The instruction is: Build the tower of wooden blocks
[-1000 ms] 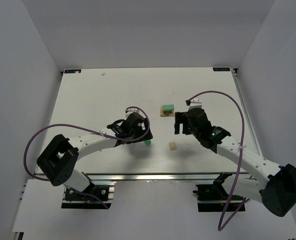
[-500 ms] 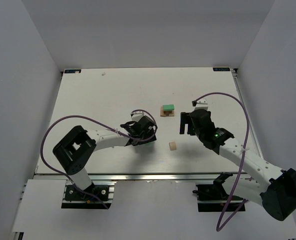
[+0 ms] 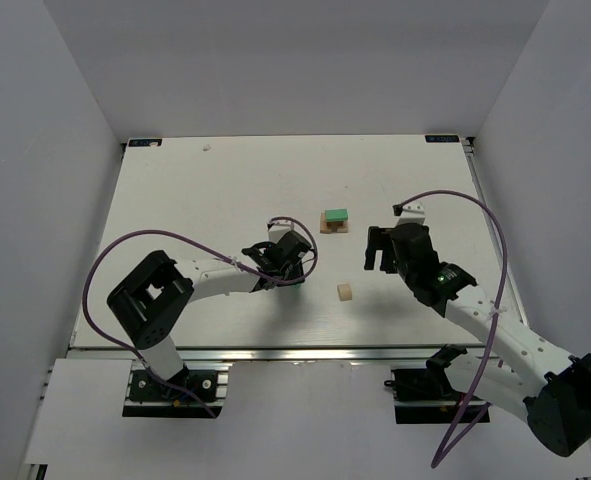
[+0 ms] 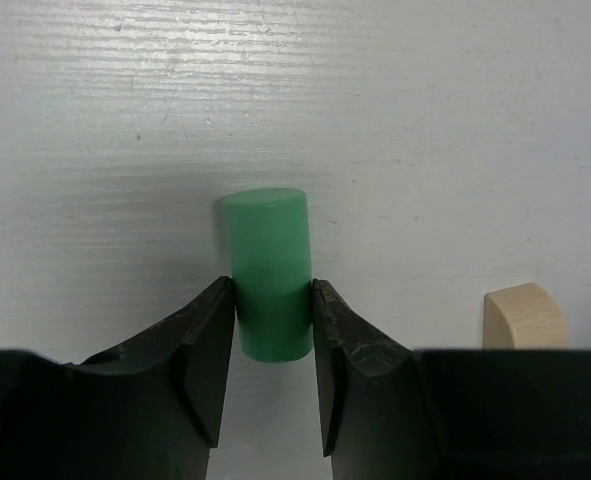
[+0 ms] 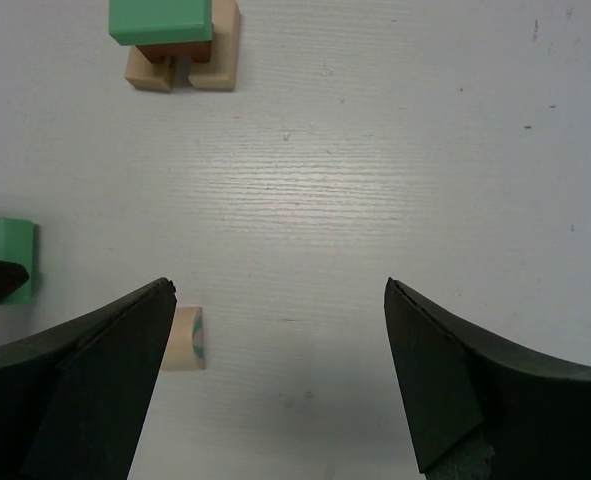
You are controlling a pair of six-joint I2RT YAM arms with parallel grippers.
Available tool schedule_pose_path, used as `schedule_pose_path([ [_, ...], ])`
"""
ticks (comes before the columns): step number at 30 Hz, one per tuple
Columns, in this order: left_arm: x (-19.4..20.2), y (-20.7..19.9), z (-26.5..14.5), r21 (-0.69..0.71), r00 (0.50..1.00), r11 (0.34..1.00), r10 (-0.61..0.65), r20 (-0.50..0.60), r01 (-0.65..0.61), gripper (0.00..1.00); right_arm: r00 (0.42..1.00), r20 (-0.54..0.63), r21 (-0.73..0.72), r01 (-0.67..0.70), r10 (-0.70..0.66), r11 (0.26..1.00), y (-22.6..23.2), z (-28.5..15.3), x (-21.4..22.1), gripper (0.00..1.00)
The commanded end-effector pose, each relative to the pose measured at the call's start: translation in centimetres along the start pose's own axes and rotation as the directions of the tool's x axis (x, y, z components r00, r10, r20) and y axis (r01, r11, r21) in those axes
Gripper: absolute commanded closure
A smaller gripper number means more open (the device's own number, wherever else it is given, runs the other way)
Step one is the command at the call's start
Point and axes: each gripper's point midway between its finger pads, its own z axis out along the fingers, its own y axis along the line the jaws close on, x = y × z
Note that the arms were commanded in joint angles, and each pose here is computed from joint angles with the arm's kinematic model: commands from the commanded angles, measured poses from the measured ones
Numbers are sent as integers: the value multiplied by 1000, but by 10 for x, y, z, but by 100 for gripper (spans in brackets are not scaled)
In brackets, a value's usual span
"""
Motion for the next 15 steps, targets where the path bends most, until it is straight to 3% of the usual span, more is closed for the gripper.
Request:
schedule_pose_path([
  [1,-18,-10,-9,36,997,998,54,60,-57,56,997,68,-50,-20,23,999,7,-5,-14,10],
  [6,-24,-12,-14,54,988,989,135,80,-140,67,999,52,-112,8,-2,994,17,-5,-11,11],
  [9,-28,-21,-24,136,970,964,211,123,-227,82,998,53,-268,28,-15,963,44,-8,-9,11],
  [10,-22,-30,-29,210,954,932,276,118,-296,82,999,41,-359,41,-28,933,60,-12,-5,11],
  [15,-23,-55,-64,422,904,803,335,264,-421,82,998,46,-588,56,-35,807,100,-32,-9,11],
])
